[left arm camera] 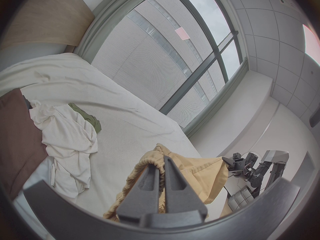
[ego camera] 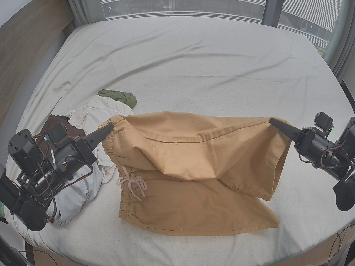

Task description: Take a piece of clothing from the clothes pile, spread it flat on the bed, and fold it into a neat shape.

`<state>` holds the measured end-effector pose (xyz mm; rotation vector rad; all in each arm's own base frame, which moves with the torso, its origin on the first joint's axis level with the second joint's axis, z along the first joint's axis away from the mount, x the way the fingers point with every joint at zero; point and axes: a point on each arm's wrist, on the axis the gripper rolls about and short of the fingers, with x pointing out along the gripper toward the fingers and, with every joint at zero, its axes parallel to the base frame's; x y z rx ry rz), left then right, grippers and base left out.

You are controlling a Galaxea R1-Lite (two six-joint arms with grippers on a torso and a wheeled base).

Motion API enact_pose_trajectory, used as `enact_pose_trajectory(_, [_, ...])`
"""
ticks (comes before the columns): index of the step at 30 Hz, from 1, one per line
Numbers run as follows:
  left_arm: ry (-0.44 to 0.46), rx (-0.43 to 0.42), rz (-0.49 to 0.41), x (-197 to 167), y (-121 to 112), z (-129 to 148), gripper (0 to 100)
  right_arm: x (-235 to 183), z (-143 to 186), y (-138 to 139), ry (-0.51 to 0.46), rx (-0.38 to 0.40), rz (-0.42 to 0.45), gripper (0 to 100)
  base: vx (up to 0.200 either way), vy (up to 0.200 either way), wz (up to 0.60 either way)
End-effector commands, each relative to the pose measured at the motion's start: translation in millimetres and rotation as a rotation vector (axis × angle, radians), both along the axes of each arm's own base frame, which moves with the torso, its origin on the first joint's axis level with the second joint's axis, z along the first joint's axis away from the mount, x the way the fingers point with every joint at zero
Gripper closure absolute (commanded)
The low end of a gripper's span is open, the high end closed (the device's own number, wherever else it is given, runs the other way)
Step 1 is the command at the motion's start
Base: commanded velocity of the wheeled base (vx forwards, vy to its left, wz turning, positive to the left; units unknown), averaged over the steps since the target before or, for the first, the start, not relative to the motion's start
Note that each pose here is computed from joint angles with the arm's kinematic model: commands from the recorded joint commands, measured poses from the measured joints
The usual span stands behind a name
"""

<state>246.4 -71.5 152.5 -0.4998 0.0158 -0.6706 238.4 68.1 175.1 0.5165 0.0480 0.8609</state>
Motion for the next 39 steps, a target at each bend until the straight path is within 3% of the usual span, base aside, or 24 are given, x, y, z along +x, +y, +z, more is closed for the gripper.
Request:
enact_pose_trajectory(1, [-0.004, -0.002, 0.001, 1, 0, 1, 100, -3, 6, -2, -0.022, 0.006, -0.003, 100, 0.000, 0.000, 0.00])
enact_pose_trajectory(39, [0.006, -0.021, 0.073, 9, 20, 2, 100, 4, 20, -42, -0.026, 0.045, -0.059, 100, 0.000, 0.000, 0.00])
